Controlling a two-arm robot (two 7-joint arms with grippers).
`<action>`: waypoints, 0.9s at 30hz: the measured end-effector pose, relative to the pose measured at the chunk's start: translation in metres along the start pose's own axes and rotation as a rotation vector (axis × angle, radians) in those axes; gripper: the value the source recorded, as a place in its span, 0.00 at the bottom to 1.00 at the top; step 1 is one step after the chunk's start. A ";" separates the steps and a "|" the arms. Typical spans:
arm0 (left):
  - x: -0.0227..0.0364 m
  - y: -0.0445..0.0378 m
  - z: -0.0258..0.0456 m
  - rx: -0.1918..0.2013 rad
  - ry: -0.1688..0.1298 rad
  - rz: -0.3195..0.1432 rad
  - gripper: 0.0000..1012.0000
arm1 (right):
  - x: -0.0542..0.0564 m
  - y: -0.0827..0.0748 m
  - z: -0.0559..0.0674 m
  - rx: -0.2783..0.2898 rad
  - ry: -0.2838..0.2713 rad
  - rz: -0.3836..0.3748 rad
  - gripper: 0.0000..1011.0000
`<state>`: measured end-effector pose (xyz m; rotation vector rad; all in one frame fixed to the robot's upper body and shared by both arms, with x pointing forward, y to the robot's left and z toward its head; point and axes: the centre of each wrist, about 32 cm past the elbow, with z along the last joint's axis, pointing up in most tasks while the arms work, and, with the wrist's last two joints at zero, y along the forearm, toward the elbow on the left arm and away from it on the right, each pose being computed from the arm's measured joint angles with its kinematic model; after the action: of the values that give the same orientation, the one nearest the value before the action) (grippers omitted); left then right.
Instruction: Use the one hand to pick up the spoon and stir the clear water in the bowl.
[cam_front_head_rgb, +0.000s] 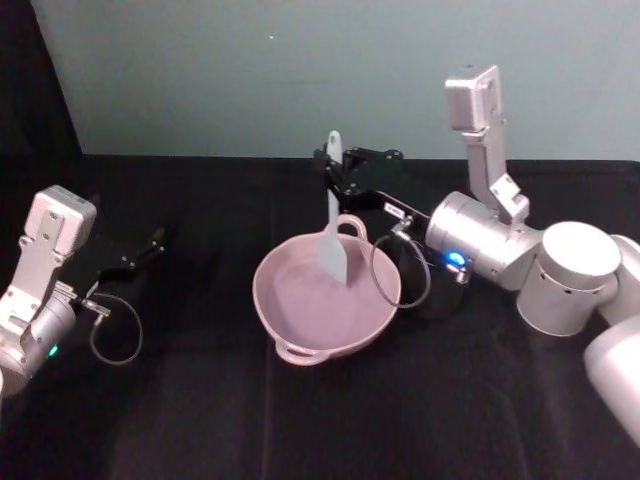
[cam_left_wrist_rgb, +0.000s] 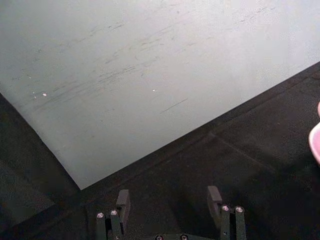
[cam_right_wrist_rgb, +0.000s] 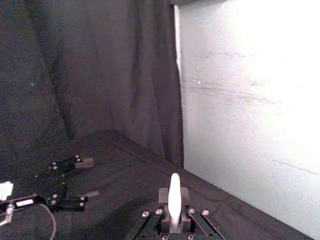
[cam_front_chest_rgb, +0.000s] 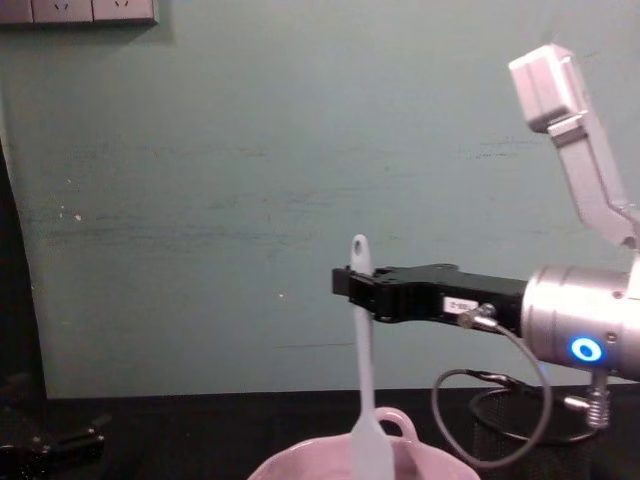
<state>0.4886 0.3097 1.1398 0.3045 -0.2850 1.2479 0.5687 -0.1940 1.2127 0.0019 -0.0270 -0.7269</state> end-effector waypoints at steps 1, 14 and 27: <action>0.0000 0.0000 0.0000 0.000 0.000 0.000 1.00 | 0.000 -0.002 0.000 -0.001 -0.001 -0.004 0.11; 0.0000 0.0000 0.0000 0.000 0.000 0.000 1.00 | -0.014 -0.024 0.000 -0.013 -0.012 0.009 0.11; 0.0000 0.0000 0.0000 0.000 0.000 0.000 1.00 | -0.034 -0.003 -0.007 -0.014 0.007 0.088 0.11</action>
<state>0.4886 0.3097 1.1398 0.3045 -0.2850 1.2479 0.5418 -0.1737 1.2045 -0.0099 -0.0155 -0.6390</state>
